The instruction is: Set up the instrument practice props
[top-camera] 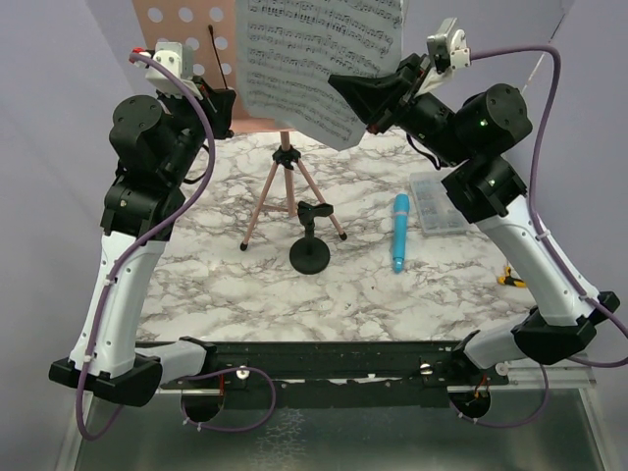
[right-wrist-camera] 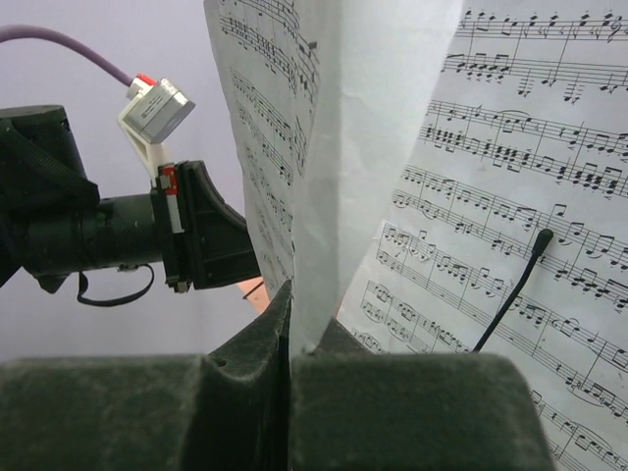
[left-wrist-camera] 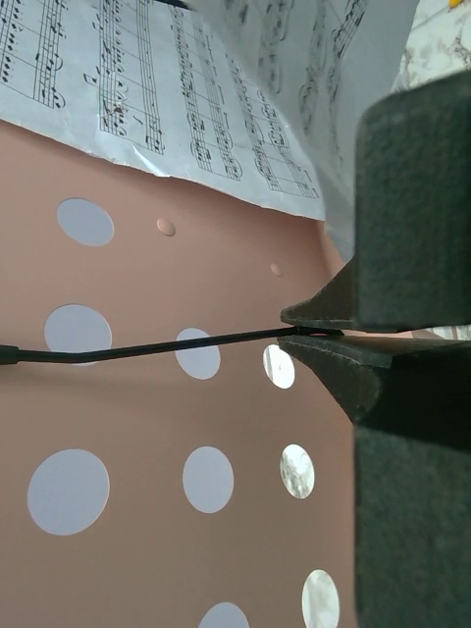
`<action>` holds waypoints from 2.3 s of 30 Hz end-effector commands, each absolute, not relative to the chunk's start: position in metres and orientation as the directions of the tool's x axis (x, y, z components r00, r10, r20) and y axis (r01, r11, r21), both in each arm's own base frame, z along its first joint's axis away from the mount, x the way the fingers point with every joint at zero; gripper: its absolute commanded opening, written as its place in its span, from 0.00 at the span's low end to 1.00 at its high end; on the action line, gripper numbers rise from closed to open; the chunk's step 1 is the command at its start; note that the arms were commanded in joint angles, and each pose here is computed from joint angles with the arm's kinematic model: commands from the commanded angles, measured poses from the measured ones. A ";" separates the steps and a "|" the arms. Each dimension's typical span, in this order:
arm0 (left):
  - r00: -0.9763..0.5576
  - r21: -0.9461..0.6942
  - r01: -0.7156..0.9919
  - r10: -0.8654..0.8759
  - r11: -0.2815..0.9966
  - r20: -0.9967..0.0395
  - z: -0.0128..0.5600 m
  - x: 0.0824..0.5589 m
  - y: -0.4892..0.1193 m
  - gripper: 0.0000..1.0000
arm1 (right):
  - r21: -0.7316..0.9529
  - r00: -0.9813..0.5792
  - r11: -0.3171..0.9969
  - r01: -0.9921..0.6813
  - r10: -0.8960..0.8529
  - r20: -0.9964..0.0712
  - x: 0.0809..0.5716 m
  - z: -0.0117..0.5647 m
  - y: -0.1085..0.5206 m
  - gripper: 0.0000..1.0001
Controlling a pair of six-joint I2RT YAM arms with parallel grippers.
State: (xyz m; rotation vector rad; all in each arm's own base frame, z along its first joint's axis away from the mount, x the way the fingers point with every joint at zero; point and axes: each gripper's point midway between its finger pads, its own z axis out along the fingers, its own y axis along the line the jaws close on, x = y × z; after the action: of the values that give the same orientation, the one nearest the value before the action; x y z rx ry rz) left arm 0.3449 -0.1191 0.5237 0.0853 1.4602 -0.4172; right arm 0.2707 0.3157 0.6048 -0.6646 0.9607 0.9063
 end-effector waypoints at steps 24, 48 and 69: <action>0.225 -0.091 0.373 -0.185 0.923 -0.957 0.532 0.319 -0.114 0.00 | 0.023 0.225 0.544 -0.839 0.385 -0.895 0.334 0.608 0.349 0.00; 0.259 -0.035 0.426 -0.159 0.904 -0.953 0.531 0.313 -0.123 0.00 | -0.007 0.150 0.352 -0.936 0.380 -0.913 0.318 0.597 0.404 0.00; 0.248 -0.043 0.435 -0.165 0.899 -0.955 0.524 0.309 -0.124 0.00 | 0.041 0.078 0.333 -0.942 0.336 -0.939 0.318 0.565 0.455 0.18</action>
State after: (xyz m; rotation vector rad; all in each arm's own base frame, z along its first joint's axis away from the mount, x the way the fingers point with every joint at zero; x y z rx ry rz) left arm 0.3152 -0.1234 0.5230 0.2347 1.2688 -0.4062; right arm 0.3161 0.4547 0.5672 -0.7350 1.0515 1.1078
